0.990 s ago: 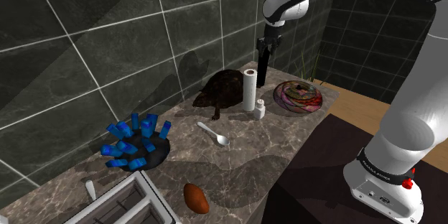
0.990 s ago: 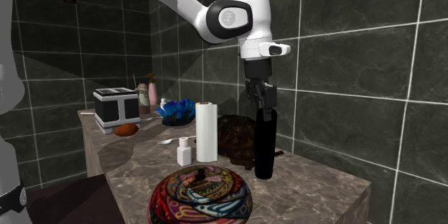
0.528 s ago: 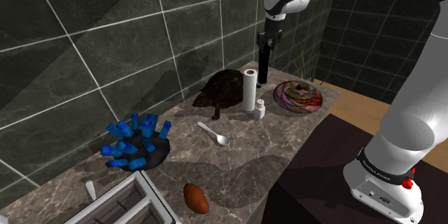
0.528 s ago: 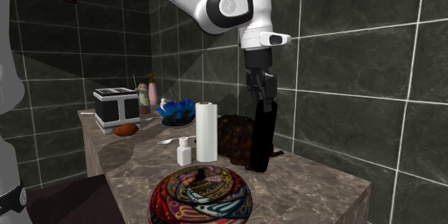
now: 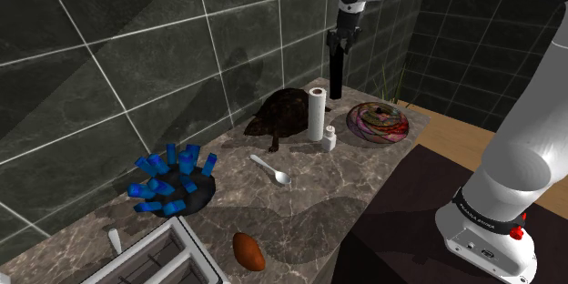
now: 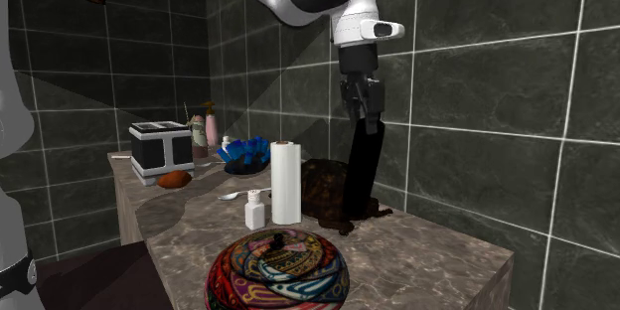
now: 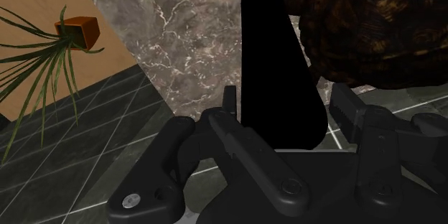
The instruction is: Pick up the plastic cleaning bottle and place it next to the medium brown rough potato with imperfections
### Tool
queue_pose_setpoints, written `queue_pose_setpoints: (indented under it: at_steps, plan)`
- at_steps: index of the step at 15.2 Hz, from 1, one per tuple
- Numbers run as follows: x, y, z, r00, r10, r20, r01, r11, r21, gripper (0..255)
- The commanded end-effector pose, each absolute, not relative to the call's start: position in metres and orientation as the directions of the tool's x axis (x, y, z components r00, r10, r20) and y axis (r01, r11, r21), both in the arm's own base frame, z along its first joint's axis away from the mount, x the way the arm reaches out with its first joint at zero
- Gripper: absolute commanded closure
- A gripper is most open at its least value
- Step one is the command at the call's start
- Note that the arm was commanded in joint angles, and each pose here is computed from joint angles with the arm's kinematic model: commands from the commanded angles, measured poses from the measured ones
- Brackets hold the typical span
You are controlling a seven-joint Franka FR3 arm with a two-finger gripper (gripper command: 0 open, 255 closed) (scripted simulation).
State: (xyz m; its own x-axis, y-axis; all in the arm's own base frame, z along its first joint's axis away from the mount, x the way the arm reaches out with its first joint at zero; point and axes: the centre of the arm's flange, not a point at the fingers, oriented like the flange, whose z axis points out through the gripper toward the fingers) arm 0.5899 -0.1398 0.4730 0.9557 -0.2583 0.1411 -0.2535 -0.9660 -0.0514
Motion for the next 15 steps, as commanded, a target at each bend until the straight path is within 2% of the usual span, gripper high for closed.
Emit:
queue_pose_setpoints:
  at_steps: [1, 15]
  plan:
    - [0.589, -0.139, 0.484, 0.956, -0.258, 0.141, -0.253, -0.966, -0.051, 255]
    - [0.589, -0.139, 0.557, 0.956, -0.258, 0.141, -0.253, -0.966, -0.051, 255]
